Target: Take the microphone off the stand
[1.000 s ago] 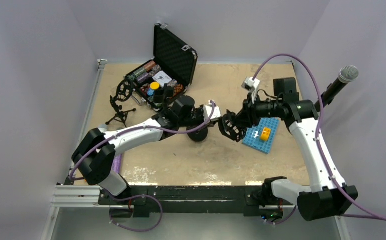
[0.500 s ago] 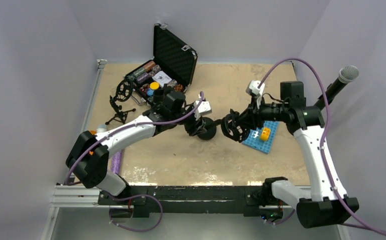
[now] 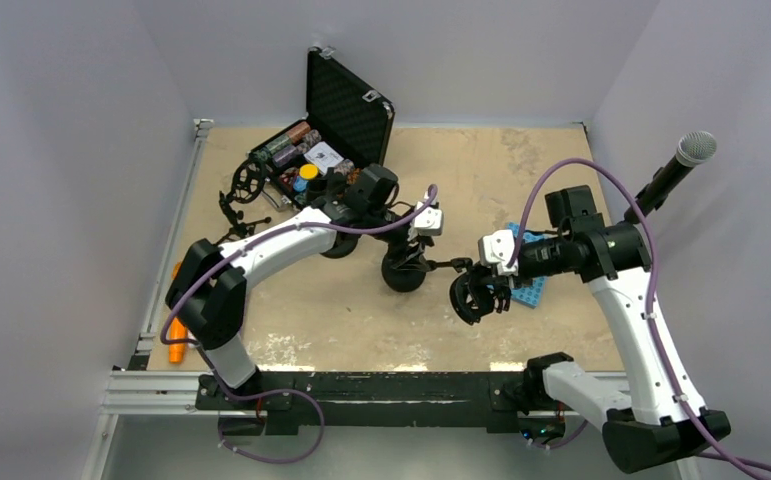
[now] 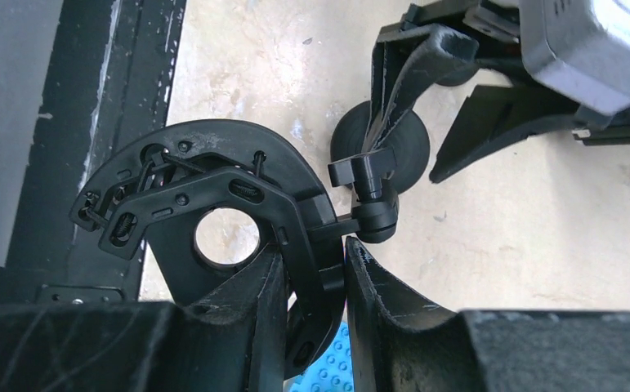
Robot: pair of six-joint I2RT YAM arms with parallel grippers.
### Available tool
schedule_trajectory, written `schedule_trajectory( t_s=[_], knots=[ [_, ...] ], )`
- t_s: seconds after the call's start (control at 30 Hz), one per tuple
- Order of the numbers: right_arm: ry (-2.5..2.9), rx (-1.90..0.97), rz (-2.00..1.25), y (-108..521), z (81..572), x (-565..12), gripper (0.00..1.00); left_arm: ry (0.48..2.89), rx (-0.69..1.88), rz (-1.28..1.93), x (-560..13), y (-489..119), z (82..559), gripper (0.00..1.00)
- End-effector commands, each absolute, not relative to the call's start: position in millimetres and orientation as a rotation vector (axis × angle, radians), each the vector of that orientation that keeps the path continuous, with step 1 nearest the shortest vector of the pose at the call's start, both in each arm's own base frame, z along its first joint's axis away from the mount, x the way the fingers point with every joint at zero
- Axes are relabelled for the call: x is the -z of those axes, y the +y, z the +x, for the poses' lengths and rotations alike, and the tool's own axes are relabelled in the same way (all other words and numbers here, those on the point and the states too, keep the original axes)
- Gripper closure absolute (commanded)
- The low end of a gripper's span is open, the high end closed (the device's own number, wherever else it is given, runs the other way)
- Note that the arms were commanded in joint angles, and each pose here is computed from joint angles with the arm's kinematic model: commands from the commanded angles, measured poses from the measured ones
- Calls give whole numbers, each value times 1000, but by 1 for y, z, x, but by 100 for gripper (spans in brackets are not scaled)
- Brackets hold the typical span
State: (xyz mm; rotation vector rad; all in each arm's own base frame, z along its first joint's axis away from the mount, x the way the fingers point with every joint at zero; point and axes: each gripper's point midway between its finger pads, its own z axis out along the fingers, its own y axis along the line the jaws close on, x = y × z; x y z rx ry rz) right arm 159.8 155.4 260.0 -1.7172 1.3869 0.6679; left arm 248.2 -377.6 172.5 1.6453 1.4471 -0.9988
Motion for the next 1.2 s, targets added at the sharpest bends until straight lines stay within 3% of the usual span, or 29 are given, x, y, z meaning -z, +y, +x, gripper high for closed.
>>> schedule_trajectory(
  t_s=[0.0, 0.13, 0.2, 0.3, 0.4, 0.5, 0.63, 0.7, 0.73, 0.83, 0.93, 1.17],
  knots=[
    [1157, -574, -1780, 164, 161, -281, 99, 1283, 1087, 1807, -184, -385, 227, 40],
    [1167, -570, -1767, 165, 164, -281, 100, 1285, 1105, 1871, -172, -375, 214, 45],
    [1182, -580, -1733, 167, 168, -283, 100, 1293, 1109, 1880, -166, -373, 212, 52],
    [1243, -625, -1660, 171, 173, -286, 100, 1330, 1070, 1858, -159, -378, 218, 81],
    [1359, -728, -1536, 177, 179, -294, 100, 1363, 1001, 1756, -162, -386, 235, 100],
    [1622, -799, -1229, 179, 207, -315, 100, 1410, 889, 1524, -181, -393, 264, 100],
    [2071, -1024, -570, 183, 230, -343, 100, 1592, 639, 979, -213, -374, 324, 100],
    [2073, -1035, -502, 184, 227, -349, 100, 1681, 666, 920, -210, -376, 326, 100],
    [2074, -1001, -509, 184, 227, -350, 100, 1722, 694, 914, -208, -378, 323, 98],
    [2078, -877, -565, 176, 236, -345, 100, 1766, 754, 915, -213, -380, 313, 62],
    [2041, -745, -693, 166, 244, -337, 100, 1753, 801, 1011, -216, -370, 290, 43],
    [1894, -690, -1173, 164, 220, -343, 100, 1769, 798, 1214, -223, -316, 238, 38]
  ],
)
